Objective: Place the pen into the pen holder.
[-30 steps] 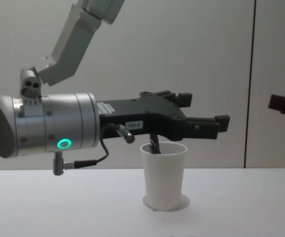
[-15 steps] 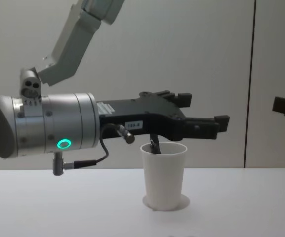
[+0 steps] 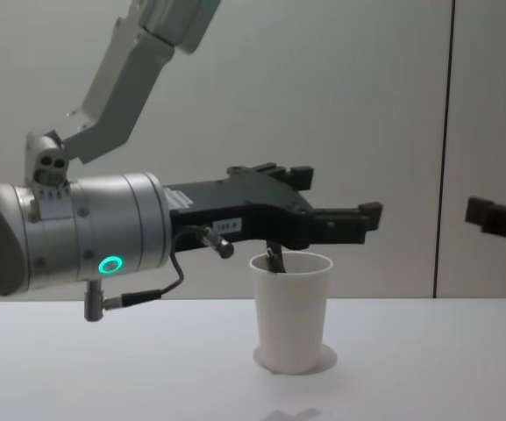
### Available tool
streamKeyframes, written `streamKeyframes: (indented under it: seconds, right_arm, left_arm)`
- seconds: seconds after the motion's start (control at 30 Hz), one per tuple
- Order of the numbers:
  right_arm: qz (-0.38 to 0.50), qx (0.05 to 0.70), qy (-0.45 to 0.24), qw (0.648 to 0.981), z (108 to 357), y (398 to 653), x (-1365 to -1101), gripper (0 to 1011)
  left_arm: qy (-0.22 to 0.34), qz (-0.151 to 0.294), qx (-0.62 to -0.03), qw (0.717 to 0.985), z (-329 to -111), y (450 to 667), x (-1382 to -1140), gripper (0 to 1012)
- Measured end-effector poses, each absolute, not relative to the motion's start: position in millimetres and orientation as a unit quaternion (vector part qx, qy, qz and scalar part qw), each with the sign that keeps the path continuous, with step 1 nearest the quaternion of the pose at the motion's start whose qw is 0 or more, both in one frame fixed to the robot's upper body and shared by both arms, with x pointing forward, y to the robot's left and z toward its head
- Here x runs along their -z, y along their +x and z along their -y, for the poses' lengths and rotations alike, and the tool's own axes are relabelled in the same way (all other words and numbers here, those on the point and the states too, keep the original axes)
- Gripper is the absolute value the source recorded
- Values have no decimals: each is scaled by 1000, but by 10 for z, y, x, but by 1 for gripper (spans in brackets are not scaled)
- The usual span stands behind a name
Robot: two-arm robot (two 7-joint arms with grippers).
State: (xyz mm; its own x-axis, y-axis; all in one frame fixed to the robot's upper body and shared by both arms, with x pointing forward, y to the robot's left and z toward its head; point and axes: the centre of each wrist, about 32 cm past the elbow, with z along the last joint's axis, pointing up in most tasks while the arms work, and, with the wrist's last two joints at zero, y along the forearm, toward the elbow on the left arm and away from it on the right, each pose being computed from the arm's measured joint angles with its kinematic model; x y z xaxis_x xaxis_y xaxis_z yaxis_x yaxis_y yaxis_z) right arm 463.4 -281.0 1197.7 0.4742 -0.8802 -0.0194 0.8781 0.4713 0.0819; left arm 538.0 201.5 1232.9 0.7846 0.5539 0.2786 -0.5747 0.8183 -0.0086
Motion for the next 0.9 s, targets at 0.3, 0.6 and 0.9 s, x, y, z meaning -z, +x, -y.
streamKeyframes:
  seconds: [0.3, 0.6, 0.9]
  right_arm:
    - [24, 548, 23, 836, 2569, 4529, -11922, 1001]
    - [33, 572, 13, 819, 2400, 4447, -11891, 1002]
    - [35, 576, 12, 816, 2372, 4433, -11886, 1001]
  left_arm:
    - [37, 134, -338, 931, -2013, 5313, -12284, 1000]
    - [34, 133, -387, 912, -2006, 5221, -12226, 1000]
    - [33, 131, -430, 893, -2000, 5134, -12170, 1000]
